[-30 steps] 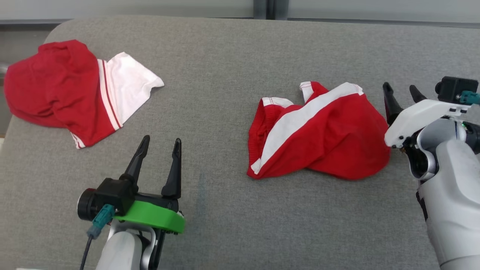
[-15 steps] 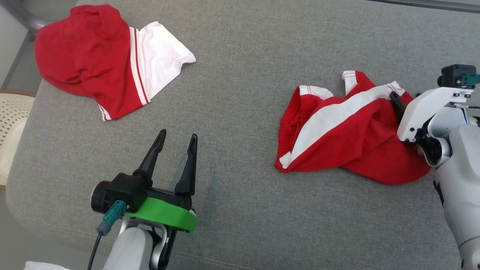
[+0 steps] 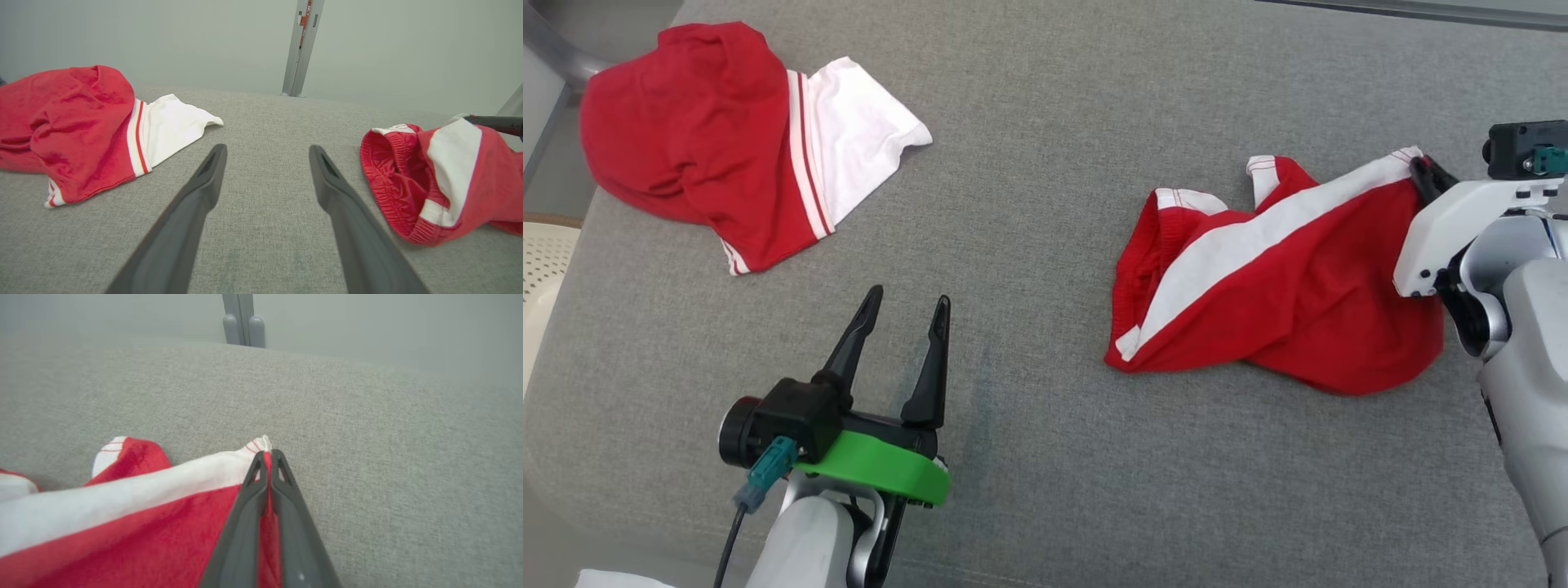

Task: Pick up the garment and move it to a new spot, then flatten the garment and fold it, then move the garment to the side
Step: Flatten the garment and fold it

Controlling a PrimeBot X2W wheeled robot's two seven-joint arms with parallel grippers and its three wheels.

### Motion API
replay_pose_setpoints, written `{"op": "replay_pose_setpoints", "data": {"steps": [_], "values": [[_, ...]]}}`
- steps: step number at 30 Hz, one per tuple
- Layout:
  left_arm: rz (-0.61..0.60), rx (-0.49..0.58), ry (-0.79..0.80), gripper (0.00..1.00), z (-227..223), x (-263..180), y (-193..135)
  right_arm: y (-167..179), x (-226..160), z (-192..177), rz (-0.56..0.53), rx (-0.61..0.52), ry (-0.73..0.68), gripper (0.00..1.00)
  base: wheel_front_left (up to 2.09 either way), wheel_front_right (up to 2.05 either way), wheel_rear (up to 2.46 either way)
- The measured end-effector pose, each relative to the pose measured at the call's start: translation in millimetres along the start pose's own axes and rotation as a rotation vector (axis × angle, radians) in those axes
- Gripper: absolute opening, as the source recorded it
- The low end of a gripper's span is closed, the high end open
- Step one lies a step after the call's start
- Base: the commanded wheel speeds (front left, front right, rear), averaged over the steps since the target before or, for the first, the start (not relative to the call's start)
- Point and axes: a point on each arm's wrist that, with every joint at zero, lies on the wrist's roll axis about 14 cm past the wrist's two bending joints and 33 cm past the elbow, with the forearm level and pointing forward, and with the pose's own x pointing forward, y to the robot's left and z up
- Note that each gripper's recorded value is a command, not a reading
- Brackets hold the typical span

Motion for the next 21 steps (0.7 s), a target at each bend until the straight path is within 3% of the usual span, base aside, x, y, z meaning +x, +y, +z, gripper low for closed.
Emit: {"op": "replay_pose_setpoints", "data": {"steps": [6,13,21], "values": [[-0.023,0.000,-0.003,1.00,-0.3,5.2,-7.0,4.5,-31.1,22.0,0.026,0.011,-0.200,0.00,0.00,0.00,0.00],[-0.054,-0.002,-0.010,1.00,0.1,14.4,-16.4,-7.7,-97.3,13.3,-0.033,0.047,-0.339,0.00,0.00,0.00,0.00],[-0.092,-0.004,-0.017,1.00,1.4,22.3,-27.9,-3.7,-147.9,-34.6,-0.132,0.157,-0.297,0.00,0.00,0.00,0.00]]}}
